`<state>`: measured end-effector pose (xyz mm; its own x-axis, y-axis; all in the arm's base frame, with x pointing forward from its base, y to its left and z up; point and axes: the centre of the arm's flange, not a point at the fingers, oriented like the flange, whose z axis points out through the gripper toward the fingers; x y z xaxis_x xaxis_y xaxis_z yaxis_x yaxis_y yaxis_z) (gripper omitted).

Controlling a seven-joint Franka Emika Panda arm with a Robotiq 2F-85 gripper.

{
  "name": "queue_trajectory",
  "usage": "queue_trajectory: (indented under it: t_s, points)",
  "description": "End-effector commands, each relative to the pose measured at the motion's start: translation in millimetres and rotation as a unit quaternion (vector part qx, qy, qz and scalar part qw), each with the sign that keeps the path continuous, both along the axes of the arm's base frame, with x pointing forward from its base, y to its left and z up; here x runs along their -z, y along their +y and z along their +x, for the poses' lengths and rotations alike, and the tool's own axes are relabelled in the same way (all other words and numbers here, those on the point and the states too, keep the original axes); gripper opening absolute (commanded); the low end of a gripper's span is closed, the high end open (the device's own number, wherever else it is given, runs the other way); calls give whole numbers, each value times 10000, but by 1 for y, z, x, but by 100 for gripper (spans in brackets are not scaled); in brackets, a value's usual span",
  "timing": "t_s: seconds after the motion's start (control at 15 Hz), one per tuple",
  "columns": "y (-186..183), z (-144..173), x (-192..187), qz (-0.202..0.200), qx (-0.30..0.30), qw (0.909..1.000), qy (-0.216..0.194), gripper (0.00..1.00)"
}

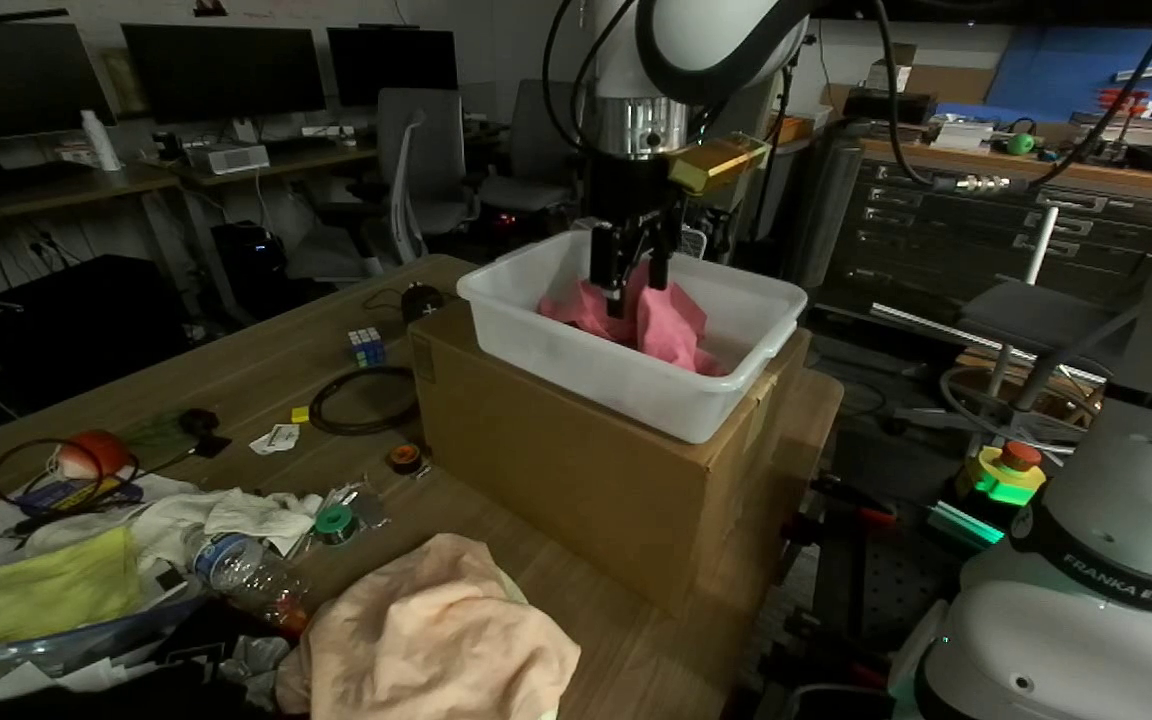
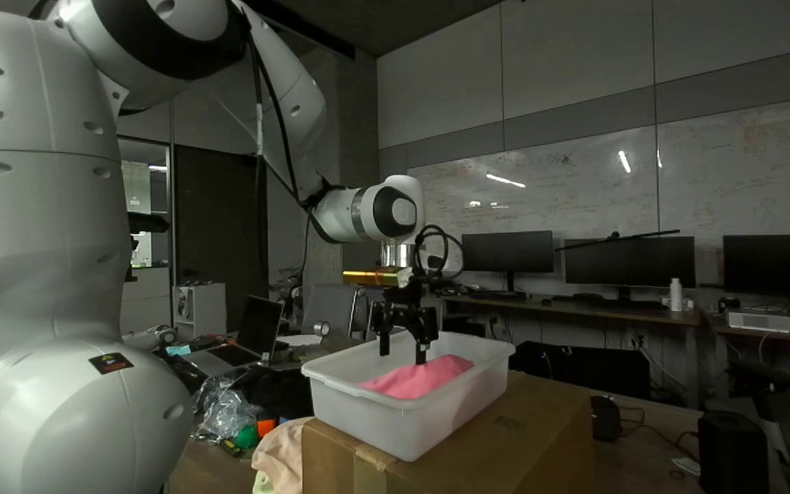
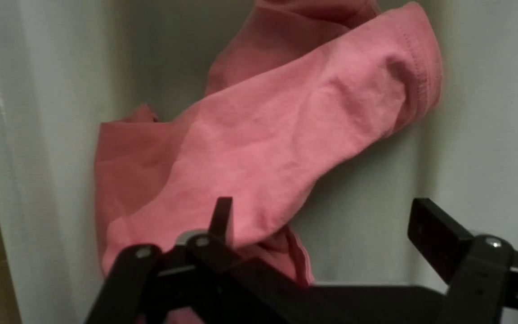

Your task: Remove the yellow towel and peach t-shirt from the white storage bin and place them on the table

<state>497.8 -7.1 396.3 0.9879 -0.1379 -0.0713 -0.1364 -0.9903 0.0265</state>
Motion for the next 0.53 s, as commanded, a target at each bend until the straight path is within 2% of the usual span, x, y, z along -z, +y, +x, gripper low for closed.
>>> queue_trajectory:
  t_s: [0.0, 0.27, 0.47]
  points:
    - [-4, -8, 2, -131, 256, 9996, 44, 100]
    - [-12, -10, 9, -248, 564, 9981, 77, 100]
    - [-16, -10, 16, -228, 577, 9980, 100, 100]
